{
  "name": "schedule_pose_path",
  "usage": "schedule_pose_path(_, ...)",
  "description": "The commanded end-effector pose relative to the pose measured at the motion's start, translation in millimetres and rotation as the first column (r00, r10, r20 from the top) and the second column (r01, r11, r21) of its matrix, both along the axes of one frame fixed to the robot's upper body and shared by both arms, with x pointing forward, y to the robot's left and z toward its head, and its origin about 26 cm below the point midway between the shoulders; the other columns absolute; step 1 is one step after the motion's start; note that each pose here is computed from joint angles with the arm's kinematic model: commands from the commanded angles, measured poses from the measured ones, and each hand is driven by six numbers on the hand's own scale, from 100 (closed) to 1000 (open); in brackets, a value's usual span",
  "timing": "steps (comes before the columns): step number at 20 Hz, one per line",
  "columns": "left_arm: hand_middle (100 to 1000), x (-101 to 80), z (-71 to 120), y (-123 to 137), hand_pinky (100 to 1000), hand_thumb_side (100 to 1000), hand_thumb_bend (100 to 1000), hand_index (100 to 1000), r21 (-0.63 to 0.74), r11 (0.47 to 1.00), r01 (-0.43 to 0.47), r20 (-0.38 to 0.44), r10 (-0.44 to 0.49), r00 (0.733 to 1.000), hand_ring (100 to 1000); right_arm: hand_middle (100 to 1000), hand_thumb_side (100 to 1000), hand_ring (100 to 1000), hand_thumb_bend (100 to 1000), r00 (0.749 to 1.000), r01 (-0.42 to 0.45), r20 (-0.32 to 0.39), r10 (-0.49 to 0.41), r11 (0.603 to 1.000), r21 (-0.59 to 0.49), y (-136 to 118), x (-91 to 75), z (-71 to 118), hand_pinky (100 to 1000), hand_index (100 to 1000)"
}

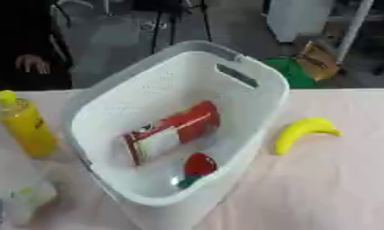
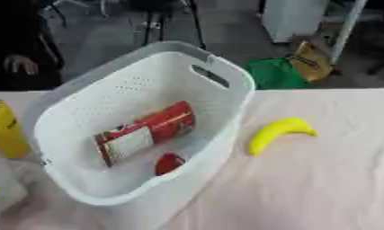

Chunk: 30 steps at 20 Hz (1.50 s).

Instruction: Pick up objects on the table and place them in the box.

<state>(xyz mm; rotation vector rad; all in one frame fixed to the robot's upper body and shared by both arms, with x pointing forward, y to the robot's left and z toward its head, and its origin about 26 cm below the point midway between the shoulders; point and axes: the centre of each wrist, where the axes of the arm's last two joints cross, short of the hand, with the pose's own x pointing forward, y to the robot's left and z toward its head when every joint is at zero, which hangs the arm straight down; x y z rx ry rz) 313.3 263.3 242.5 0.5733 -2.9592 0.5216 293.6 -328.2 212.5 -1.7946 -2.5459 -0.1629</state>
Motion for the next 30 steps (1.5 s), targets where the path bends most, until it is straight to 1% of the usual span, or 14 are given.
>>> schedule_pose_path(1, 609, -2.7, 6.4, -0.3, 666, 1000, 100, 755, 0.008, 1.0, 0.007, 0.032, -0.008, 0.999, 482, 477, 697, 531, 100, 1.0, -0.006, 0.026, 0.006, 1.0, -0.02, -0.2, -2.9, 8.7, 727, 618)
schedule_pose_path(8, 596, -2.7, 6.7, -0.5, 646, 1000, 100, 755, 0.01, 1.0, 0.011, 0.032, -0.011, 0.999, 458, 476, 698, 531, 100, 1.0, -0.009, 0.025, 0.01, 1.0, -0.023, 0.2, -2.8, 8.9, 727, 618)
schedule_pose_path(15, 598, -2.7, 6.6, -0.3, 647, 1000, 100, 755, 0.01, 1.0, 0.011, 0.032, -0.011, 0.999, 472, 478, 696, 533, 100, 1.0, -0.006, 0.024, 0.007, 1.0, -0.026, -0.3, -2.9, 9.3, 727, 620)
schedule_pose_path(16, 599, -2.7, 6.5, -0.3, 648, 1000, 100, 755, 0.009, 1.0, 0.01, 0.031, -0.01, 0.999, 475, 481, 728, 538, 100, 1.0, -0.005, 0.024, 0.005, 1.0, -0.028, -0.8, -3.0, 9.7, 729, 623)
schedule_pose_path(18, 599, -2.8, 5.9, -0.1, 648, 1000, 100, 755, 0.008, 1.0, 0.009, 0.029, -0.009, 1.0, 479, 497, 700, 566, 100, 1.0, 0.013, 0.019, -0.012, 0.999, -0.043, -5.5, -4.5, 13.2, 740, 651)
schedule_pose_path(20, 599, -2.9, 5.6, 0.2, 648, 1000, 100, 755, 0.01, 1.0, 0.007, 0.028, -0.008, 1.0, 483, 527, 699, 608, 100, 0.999, 0.035, 0.006, -0.034, 0.997, -0.07, -11.6, -6.6, 18.7, 759, 682)
schedule_pose_path(23, 599, -3.0, 4.7, 0.2, 648, 1000, 100, 755, 0.013, 1.0, 0.008, 0.023, -0.008, 1.0, 486, 587, 714, 691, 100, 0.991, 0.071, -0.098, -0.093, 0.977, -0.201, -23.6, -11.3, 38.9, 792, 761)
schedule_pose_path(24, 599, -3.1, 4.4, 0.2, 648, 1000, 100, 755, 0.013, 1.0, 0.008, 0.022, -0.008, 1.0, 487, 596, 716, 704, 100, 0.985, 0.072, -0.138, -0.105, 0.971, -0.23, -25.2, -12.0, 44.7, 797, 771)
schedule_pose_path(25, 599, -3.1, 4.3, 0.2, 648, 1000, 100, 755, 0.015, 1.0, 0.008, 0.021, -0.008, 1.0, 488, 653, 727, 764, 100, 0.972, 0.073, -0.195, -0.132, 0.955, -0.286, -27.1, -13.1, 51.5, 823, 835)
schedule_pose_path(26, 599, -3.1, 4.0, 0.1, 648, 1000, 100, 755, 0.016, 1.0, 0.009, 0.02, -0.009, 1.0, 488, 669, 731, 776, 100, 0.953, 0.074, -0.254, -0.167, 0.938, -0.339, -28.4, -14.0, 58.7, 829, 852)
schedule_pose_path(27, 599, -3.2, 3.8, 0.0, 648, 1000, 100, 755, 0.018, 1.0, 0.009, 0.018, -0.009, 1.0, 489, 710, 744, 808, 100, 0.924, 0.067, -0.32, -0.209, 0.913, -0.402, -29.1, -14.9, 66.1, 844, 884)
schedule_pose_path(28, 599, -3.2, 3.5, 0.0, 648, 1000, 100, 755, 0.019, 1.0, 0.01, 0.017, -0.01, 1.0, 489, 710, 744, 808, 100, 0.894, 0.057, -0.375, -0.246, 0.892, -0.447, -29.2, -15.6, 73.3, 844, 884)
schedule_pose_path(29, 599, -3.2, 3.1, -0.1, 648, 1000, 100, 755, 0.02, 1.0, 0.01, 0.015, -0.011, 1.0, 490, 740, 758, 829, 100, 0.863, 0.044, -0.421, -0.28, 0.871, -0.489, -29.2, -16.3, 80.0, 856, 907)
schedule_pose_path(30, 599, -3.3, 2.8, -0.1, 648, 1000, 100, 755, 0.02, 1.0, 0.011, 0.013, -0.011, 1.0, 490, 740, 758, 829, 100, 0.837, 0.033, -0.455, -0.304, 0.857, -0.514, -29.1, -16.8, 85.7, 856, 907)
